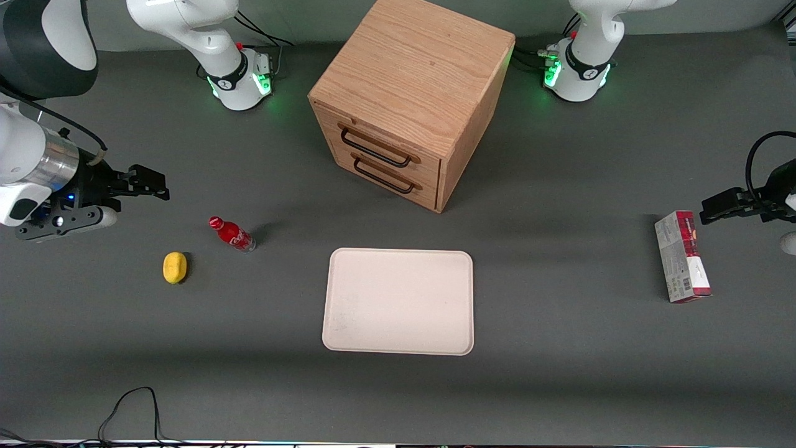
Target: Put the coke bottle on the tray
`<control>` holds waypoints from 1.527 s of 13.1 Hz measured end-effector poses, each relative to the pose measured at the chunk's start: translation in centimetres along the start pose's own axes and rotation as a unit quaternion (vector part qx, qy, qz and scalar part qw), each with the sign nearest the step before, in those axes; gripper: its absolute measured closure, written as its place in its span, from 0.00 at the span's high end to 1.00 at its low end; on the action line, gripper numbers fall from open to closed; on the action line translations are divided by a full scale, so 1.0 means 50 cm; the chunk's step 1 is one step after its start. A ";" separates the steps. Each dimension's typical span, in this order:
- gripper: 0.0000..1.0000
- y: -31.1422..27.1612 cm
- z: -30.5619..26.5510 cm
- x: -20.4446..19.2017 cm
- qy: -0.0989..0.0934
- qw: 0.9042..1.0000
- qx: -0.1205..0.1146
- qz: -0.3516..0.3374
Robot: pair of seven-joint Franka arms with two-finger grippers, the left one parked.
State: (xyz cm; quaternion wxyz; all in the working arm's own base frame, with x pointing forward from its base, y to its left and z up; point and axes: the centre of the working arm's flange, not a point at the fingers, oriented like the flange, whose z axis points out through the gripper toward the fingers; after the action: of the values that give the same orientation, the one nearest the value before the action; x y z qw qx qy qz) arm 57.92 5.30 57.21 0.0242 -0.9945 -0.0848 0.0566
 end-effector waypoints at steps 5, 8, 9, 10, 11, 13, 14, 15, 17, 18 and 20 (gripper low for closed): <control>1.00 0.003 -0.019 -0.004 0.002 1.000 -0.001 0.001; 1.00 0.002 -0.019 -0.008 -0.005 1.000 -0.001 0.001; 1.00 0.002 -0.020 -0.008 -0.005 1.000 -0.001 0.001; 1.00 0.002 -0.021 -0.008 -0.004 1.000 -0.001 0.001; 1.00 0.002 -0.021 -0.008 -0.004 1.000 -0.001 0.001; 1.00 0.002 -0.023 -0.008 -0.004 1.000 -0.001 0.001; 1.00 0.002 -0.024 -0.009 -0.005 1.000 -0.001 0.001; 1.00 0.001 -0.025 -0.010 -0.006 1.000 -0.001 0.001; 1.00 -0.002 -0.027 -0.010 -0.005 1.000 -0.001 -0.001; 1.00 -0.005 -0.028 -0.010 -0.005 1.000 -0.001 -0.002; 1.00 -0.012 -0.029 -0.009 -0.004 1.000 -0.001 0.009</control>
State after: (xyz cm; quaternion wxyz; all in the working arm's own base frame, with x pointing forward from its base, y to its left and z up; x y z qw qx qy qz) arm 57.53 5.74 58.76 0.0220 -0.9950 -0.0765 0.0609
